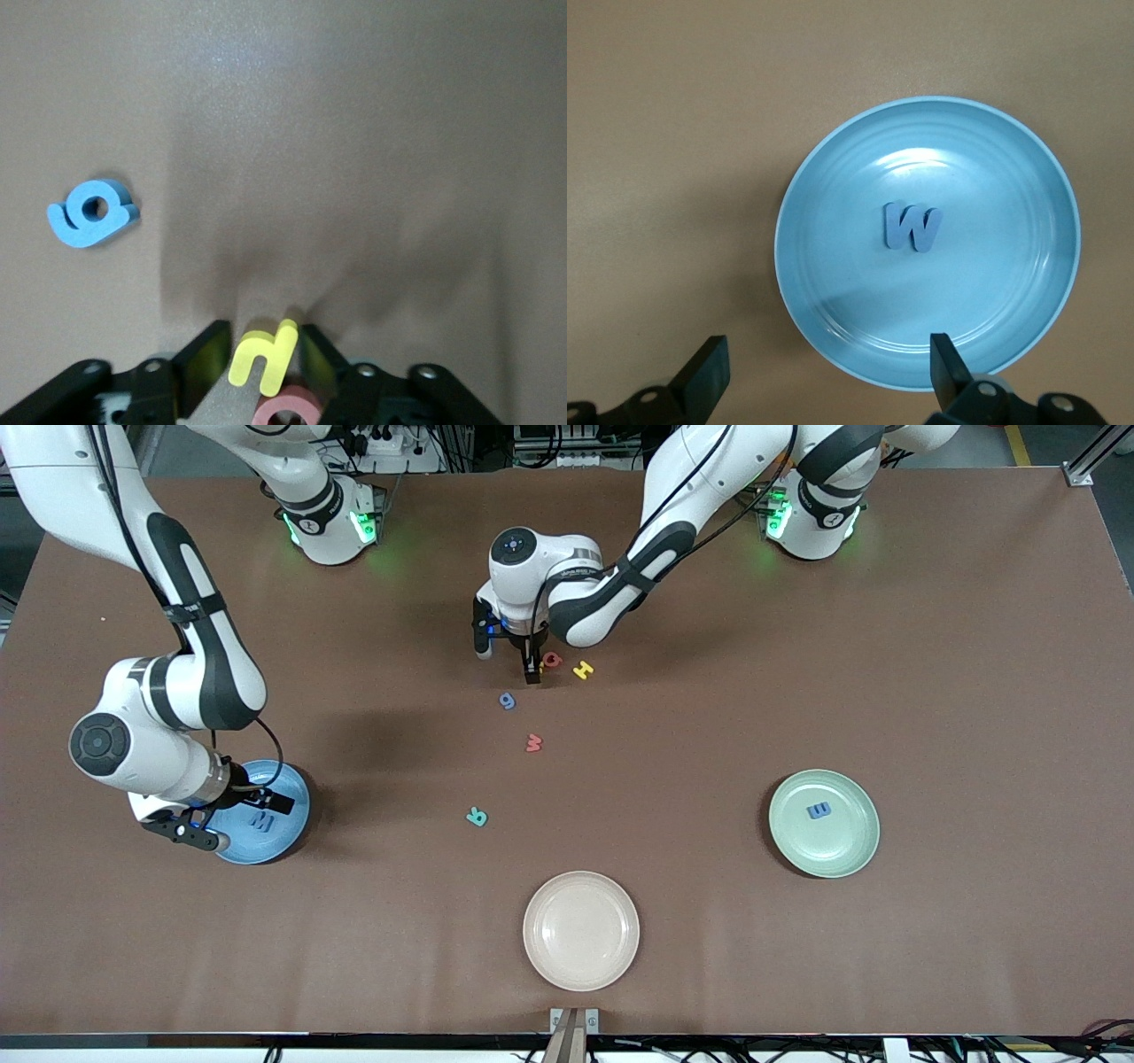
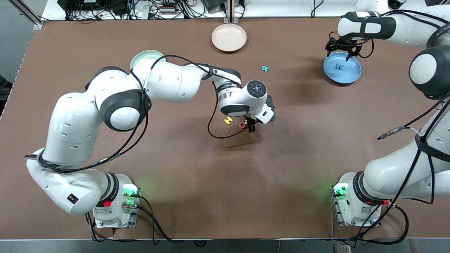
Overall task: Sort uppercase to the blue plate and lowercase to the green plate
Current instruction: 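Grasp the yellow h with the left gripper and lift it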
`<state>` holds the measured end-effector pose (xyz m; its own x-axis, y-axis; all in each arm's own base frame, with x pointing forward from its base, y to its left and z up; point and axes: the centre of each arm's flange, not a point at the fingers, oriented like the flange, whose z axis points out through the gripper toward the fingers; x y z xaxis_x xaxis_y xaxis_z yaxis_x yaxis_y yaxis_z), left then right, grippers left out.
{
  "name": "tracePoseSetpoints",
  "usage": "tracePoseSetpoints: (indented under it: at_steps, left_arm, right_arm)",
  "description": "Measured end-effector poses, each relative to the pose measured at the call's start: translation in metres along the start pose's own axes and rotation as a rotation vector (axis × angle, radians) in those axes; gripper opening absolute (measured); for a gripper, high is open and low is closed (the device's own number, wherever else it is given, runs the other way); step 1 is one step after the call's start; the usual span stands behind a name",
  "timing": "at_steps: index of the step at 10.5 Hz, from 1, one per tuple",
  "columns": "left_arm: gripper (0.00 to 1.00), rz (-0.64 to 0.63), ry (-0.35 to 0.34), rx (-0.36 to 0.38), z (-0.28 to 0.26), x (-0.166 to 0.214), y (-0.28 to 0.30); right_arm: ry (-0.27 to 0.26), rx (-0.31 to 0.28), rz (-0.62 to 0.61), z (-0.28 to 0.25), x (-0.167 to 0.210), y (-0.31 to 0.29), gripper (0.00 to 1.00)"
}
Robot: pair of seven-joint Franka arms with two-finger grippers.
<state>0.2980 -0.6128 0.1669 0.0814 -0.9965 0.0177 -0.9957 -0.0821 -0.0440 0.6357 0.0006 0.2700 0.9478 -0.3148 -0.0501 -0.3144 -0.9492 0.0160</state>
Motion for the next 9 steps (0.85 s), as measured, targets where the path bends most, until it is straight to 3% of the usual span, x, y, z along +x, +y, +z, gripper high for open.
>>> tracePoseSetpoints:
  at_steps: [5, 9]
  left_arm:
    - [0.33, -0.01, 0.002, 0.002, -0.001, 0.0, -0.004]
    - [0.26, -0.14, 0.045, 0.003, -0.022, 0.001, -0.043]
  right_arm:
    - [0.001, 0.001, 0.03, 0.0, -0.001, -0.003, 1.0]
    - [0.015, 0.005, 0.093, -0.006, -0.009, -0.037, 1.0]
